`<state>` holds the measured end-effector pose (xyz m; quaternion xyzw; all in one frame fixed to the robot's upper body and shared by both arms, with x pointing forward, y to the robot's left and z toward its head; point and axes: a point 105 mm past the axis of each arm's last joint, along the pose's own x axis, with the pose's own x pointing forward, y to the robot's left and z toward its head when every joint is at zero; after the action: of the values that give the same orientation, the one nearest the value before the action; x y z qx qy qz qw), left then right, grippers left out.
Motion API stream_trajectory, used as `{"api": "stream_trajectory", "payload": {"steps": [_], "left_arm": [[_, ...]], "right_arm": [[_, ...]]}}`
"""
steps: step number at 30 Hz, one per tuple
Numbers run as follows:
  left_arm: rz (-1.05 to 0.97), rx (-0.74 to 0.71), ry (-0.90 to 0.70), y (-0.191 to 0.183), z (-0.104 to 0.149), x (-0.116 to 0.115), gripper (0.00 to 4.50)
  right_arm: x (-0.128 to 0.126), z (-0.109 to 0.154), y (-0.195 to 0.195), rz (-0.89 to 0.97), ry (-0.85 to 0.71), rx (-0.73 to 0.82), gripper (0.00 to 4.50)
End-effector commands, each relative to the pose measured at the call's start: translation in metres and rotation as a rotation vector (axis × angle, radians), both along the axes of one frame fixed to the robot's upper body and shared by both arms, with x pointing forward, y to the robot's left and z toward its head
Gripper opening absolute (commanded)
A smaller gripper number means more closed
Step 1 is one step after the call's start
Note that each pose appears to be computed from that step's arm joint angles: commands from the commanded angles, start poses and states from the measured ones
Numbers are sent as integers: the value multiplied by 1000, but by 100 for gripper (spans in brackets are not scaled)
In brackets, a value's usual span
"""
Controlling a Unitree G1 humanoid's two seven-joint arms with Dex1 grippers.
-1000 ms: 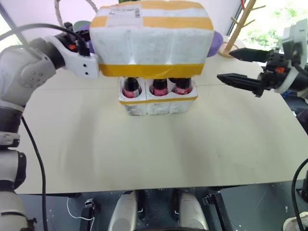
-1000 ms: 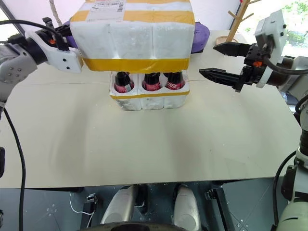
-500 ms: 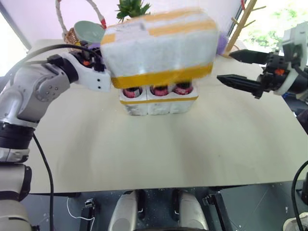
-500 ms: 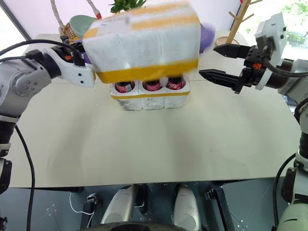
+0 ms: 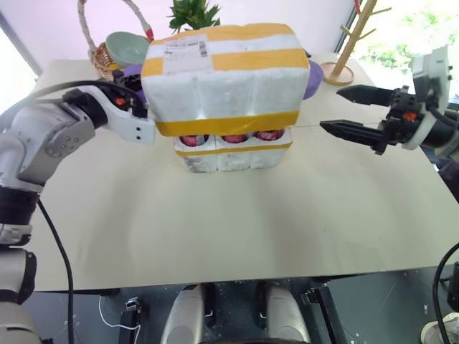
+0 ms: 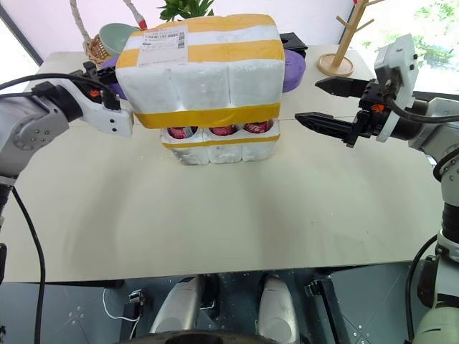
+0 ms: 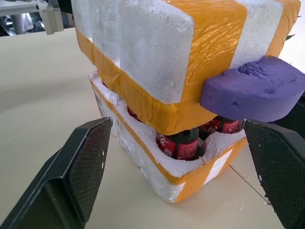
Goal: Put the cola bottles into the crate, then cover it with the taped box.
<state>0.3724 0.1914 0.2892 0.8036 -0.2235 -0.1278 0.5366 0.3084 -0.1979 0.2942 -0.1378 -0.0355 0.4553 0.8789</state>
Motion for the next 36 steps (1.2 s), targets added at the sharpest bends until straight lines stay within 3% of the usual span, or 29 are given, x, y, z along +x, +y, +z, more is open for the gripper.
{"api": "stream_trajectory", "payload": {"steps": [1,2,5,10,18,23,24,28,32,36], "left_arm": [[-9,24,-43,-2,5,-4,35],[-11,23,-42,-2,4,-4,35],[-13,-4,-37,-1,5,-5,171],[-9,-13,-46,3,11,-9,433],[13,-30,-48,17,16,-18,443],[20,-76,32,28,6,-29,443],[30,-133,64,33,6,-30,443],[51,-614,380,47,-6,-33,443],[-18,-1121,885,45,-26,-45,443],[-84,-1306,1237,41,-29,-67,443]], "right_arm": [[-7,15,2,12,-70,-5,450],[-7,15,2,12,-70,-5,450],[-8,15,1,10,-67,-3,450],[-7,13,0,6,-62,2,450],[-5,12,4,16,-62,13,450],[-5,9,4,19,-53,7,450],[-5,7,4,19,-47,-4,450],[-5,-5,1,16,-20,-32,450],[0,-19,-5,-10,8,-50,450],[4,-32,-16,-66,42,-52,450]]}}
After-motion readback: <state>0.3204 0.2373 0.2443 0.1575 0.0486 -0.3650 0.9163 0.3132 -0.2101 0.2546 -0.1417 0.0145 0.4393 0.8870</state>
